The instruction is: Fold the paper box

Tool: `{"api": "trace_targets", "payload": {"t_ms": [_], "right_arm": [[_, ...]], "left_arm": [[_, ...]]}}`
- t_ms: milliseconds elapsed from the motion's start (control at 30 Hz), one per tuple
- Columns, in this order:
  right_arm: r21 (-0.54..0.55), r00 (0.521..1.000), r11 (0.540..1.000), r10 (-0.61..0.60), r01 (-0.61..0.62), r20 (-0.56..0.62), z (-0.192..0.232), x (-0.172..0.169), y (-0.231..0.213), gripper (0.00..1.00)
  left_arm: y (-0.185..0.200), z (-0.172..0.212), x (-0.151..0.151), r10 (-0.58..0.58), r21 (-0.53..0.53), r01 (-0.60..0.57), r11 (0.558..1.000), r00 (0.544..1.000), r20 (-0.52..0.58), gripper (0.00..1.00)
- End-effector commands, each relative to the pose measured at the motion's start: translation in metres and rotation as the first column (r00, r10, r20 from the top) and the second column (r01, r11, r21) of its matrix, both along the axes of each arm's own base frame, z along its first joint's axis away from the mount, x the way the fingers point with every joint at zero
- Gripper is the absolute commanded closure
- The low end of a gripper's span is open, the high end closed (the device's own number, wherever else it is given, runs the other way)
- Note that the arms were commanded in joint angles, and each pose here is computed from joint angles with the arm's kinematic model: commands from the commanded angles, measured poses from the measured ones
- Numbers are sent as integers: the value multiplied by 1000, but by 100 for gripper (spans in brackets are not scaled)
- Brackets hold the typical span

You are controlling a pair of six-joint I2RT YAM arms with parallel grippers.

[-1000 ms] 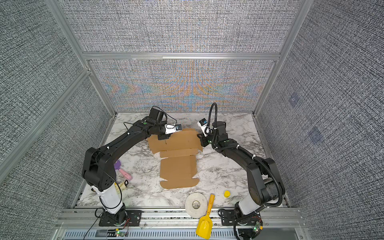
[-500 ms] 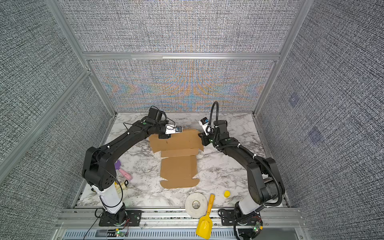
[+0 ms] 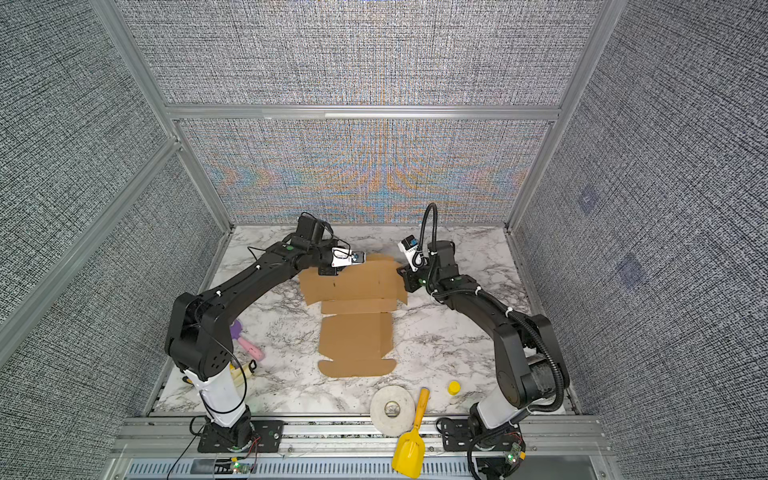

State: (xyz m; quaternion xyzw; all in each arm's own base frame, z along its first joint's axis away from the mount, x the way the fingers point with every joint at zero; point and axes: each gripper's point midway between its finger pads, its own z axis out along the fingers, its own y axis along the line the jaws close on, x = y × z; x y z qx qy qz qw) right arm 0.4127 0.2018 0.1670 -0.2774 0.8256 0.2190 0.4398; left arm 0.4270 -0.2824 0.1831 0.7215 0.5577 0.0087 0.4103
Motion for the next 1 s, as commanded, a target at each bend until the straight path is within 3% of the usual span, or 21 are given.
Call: {"api": "trace_targets", "payload": {"t_ms": [0, 267, 533, 633, 767, 967], "right_arm": [[7, 1000, 1000, -9, 9, -9, 2, 0, -1, 97], [6, 999, 999, -37, 37, -18, 1, 2, -5, 97], [14, 999, 999, -44, 44, -20, 3, 2, -6, 95], [16, 999, 999, -48, 48, -17, 6, 2, -6, 86], [7, 995, 996, -93, 93, -19, 14, -3, -14, 66], [-24, 983, 983, -185, 184, -2, 42, -40, -29, 62]], "left_arm": [[-7, 12, -5, -24, -50, 23, 998, 1000, -17, 72], [-10, 17, -15, -63, -72, 59, 996, 997, -42, 73], [-10, 12, -13, -47, -68, 45, 997, 998, -29, 91], [-8, 9, -6, -20, -67, 20, 998, 1000, 2, 99], [-5, 14, 3, 1, -49, 1, 999, 999, 45, 100], [-7, 24, -2, -22, -54, 23, 998, 1000, 13, 100]]}}
